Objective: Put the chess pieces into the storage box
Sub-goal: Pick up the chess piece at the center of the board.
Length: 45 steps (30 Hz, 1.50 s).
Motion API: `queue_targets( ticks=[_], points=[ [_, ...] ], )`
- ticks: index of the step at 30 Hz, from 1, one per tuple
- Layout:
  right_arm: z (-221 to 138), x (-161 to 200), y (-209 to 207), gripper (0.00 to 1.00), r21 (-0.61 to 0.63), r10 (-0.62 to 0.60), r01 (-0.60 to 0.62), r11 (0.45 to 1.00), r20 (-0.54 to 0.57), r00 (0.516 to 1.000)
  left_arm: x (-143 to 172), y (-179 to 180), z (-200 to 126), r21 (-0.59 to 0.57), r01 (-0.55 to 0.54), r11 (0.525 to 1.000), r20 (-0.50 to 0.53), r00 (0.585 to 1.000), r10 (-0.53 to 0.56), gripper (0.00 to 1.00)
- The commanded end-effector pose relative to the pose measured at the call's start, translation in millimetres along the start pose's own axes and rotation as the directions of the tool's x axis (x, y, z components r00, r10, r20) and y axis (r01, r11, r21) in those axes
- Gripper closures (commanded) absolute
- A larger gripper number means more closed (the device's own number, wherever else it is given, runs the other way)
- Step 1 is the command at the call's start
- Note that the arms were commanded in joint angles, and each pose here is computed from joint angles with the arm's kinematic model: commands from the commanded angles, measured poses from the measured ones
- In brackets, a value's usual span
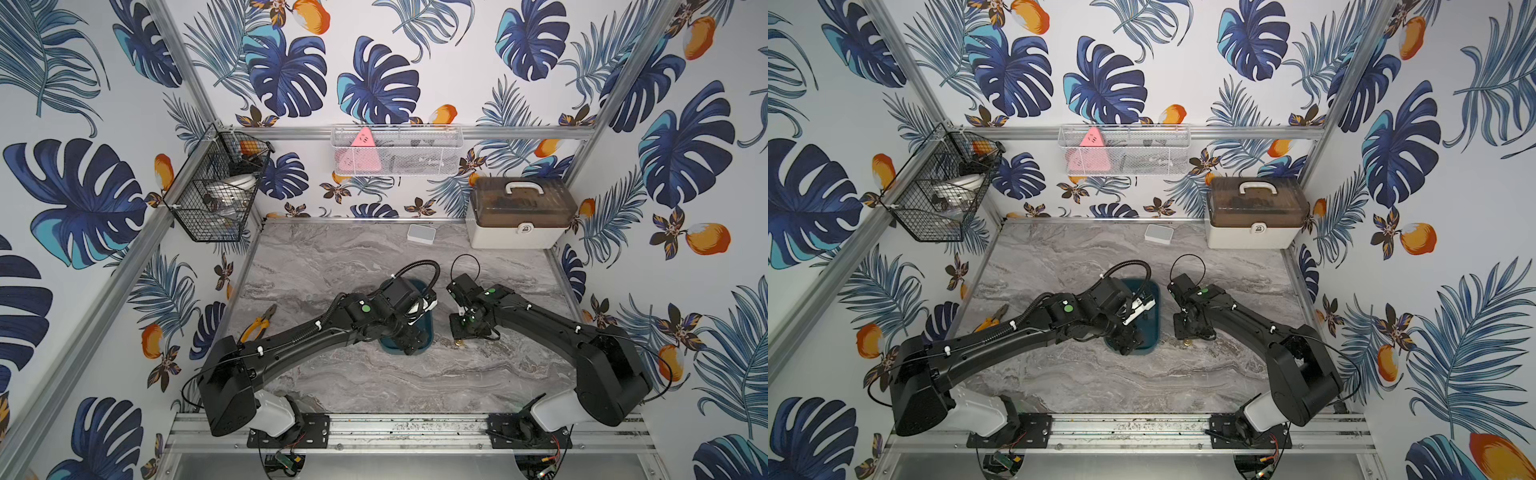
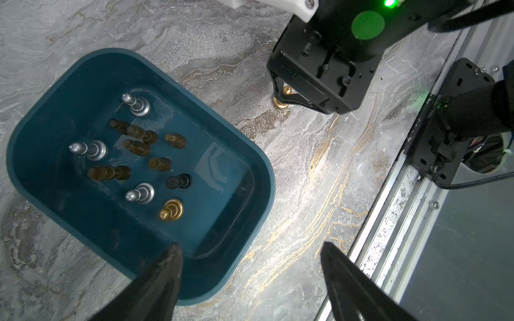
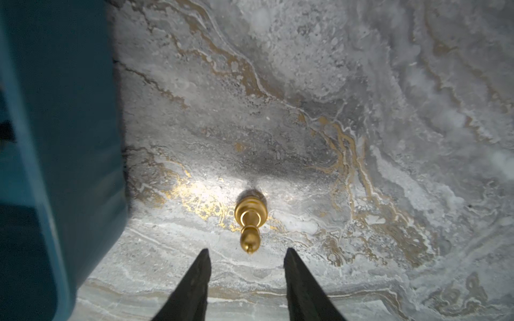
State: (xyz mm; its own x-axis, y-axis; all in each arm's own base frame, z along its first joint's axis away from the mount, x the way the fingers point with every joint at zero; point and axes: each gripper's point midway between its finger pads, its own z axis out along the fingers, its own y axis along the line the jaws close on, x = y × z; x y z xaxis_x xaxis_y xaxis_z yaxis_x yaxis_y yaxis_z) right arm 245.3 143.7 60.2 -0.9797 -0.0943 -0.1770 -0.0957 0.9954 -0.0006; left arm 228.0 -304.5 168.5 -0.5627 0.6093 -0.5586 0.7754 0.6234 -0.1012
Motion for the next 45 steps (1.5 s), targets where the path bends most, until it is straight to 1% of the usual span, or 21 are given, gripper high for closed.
queue_targets(
  ticks=[1, 6, 12, 19, 26, 33, 36, 40, 42, 45],
  points=[
    [8, 0, -3, 0.55, 0.025, 0.008, -0.008, 1.000, -0.005, 1.000, 2, -2, 2, 0.009, -0.017, 1.000, -0.012, 1.000, 0.017, 0.18],
    [18, 3, 1, 0.58, 0.007, 0.008, -0.007, 1.000, -0.020, 1.000, 4, -2, 4, 0.005, -0.015, 1.000, -0.020, 1.000, 0.015, 0.18],
    [22, 1, 4, 0.67, -0.004, 0.005, -0.005, 1.000, -0.016, 1.000, 4, -2, 4, 0.002, -0.012, 1.000, -0.021, 1.000, 0.012, 0.18],
    [29, 2, 4, 0.74, 0.000, 0.001, -0.001, 1.000, -0.028, 1.000, 4, -2, 5, 0.004, -0.009, 1.000, -0.022, 1.000, 0.009, 0.18],
    [26, 1, 3, 0.84, 0.002, 0.002, -0.002, 1.000, -0.021, 1.000, 4, -2, 4, 0.001, -0.011, 1.000, -0.021, 1.000, 0.011, 0.17],
    [24, -1, 4, 0.87, 0.002, -0.002, 0.002, 1.000, -0.016, 1.000, 0, -1, -1, -0.007, -0.001, 1.000, 0.002, 1.000, 0.001, 0.17],
    [15, -6, 5, 0.87, -0.005, -0.002, 0.002, 1.000, 0.006, 1.000, -3, 0, -5, -0.011, 0.013, 1.000, 0.028, 1.000, -0.013, 0.17],
    [-7, -21, 8, 0.87, -0.015, -0.012, 0.013, 1.000, 0.063, 0.998, -9, 7, -11, -0.004, 0.055, 0.998, 0.070, 0.996, -0.055, 0.16],
    [-20, -29, 10, 0.88, -0.025, -0.015, 0.017, 1.000, 0.084, 0.996, -11, 18, -14, 0.005, 0.108, 0.994, 0.086, 0.990, -0.108, 0.16],
    [-44, -41, 24, 0.88, -0.054, -0.033, 0.041, 0.998, 0.139, 0.990, -15, 43, -20, 0.011, 0.219, 0.976, 0.121, 0.968, -0.219, 0.17]
  ],
)
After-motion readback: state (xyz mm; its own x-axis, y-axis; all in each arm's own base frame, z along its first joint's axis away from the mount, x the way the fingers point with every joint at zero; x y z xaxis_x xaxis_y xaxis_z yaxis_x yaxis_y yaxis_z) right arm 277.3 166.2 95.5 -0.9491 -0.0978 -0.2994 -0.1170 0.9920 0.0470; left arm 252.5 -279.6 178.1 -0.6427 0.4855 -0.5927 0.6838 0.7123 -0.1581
